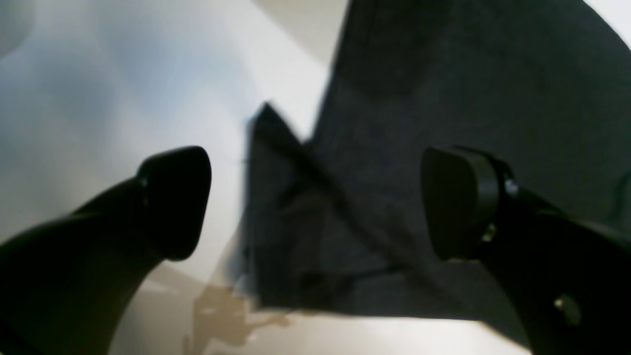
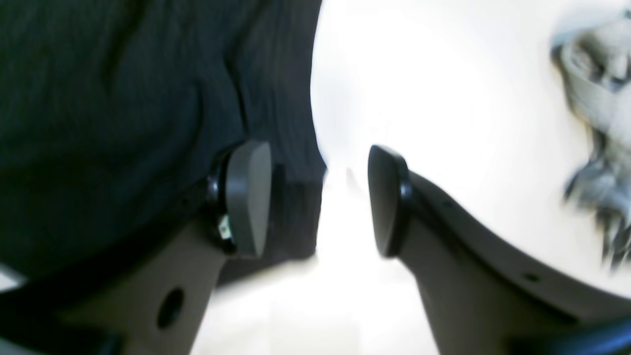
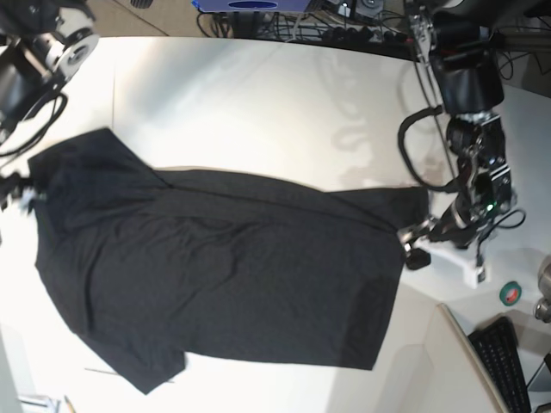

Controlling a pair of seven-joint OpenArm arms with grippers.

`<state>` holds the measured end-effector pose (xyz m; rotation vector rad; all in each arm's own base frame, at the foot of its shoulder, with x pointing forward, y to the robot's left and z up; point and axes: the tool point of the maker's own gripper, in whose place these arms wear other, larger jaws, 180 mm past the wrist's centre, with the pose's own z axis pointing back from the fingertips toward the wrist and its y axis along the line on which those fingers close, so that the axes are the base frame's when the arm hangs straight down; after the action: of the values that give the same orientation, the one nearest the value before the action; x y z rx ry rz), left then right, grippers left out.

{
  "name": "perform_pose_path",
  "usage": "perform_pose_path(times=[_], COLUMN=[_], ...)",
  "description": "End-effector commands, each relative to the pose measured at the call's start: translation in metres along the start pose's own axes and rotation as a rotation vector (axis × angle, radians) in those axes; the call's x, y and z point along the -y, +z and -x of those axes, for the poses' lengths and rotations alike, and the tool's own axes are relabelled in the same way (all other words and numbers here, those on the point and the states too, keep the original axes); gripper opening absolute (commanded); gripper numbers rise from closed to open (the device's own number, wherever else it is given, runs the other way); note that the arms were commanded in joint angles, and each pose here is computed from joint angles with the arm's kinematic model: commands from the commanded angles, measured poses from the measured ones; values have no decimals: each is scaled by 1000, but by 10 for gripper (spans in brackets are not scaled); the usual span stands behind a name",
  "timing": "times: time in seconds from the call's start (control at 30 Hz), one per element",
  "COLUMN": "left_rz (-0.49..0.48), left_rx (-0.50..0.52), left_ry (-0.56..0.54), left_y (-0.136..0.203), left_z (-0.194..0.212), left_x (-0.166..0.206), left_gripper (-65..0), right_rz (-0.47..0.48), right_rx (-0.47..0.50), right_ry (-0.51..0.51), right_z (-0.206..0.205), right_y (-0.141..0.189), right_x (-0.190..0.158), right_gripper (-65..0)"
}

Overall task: Layout the t-shirt on the table in an organized manner, then fold the t-shirt properly
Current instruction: 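Drag the held shirt edges apart with both grippers, then release, then regrasp the shirt's edge corners with both grippers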

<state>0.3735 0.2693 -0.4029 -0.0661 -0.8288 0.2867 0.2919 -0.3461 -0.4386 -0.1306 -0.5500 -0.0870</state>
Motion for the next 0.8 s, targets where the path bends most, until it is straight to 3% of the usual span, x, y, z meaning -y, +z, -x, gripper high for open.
perform_pose_path(times=[0.0, 0.13, 0.23, 0.4, 0.47, 0.57, 0.7, 0.77], left_rz=[-18, -41, -49, -73, -82, -94, -110, -104], left_rx=[60, 81, 83, 47, 36, 29, 40, 41], left_ry=[8, 132, 224, 245, 238, 243, 258, 261], left_y=[9, 34, 54, 75, 78, 81, 84, 83], left_z=[-17, 5, 25, 50, 53, 58, 57, 57], left_x=[-10, -44, -68, -95, -101, -106, -113, -110], left_gripper=[0, -7, -7, -7, -7, -7, -7, -7], right_rz=[14, -30, -49, -77, -76, -52, 5, 25], right_rx=[38, -36, -31, -70, -81, -92, -134, -125], right_ry=[-15, -82, -94, -113, -113, -93, -60, 5], right_z=[-9, 27, 34, 54, 59, 59, 49, 30], right_y=[4, -10, -16, -23, -22, -16, 3, 11], right_x=[11, 6, 5, -3, -3, 3, 9, 4], right_gripper=[-336, -336, -338, -350, -425, -650, -650, -650])
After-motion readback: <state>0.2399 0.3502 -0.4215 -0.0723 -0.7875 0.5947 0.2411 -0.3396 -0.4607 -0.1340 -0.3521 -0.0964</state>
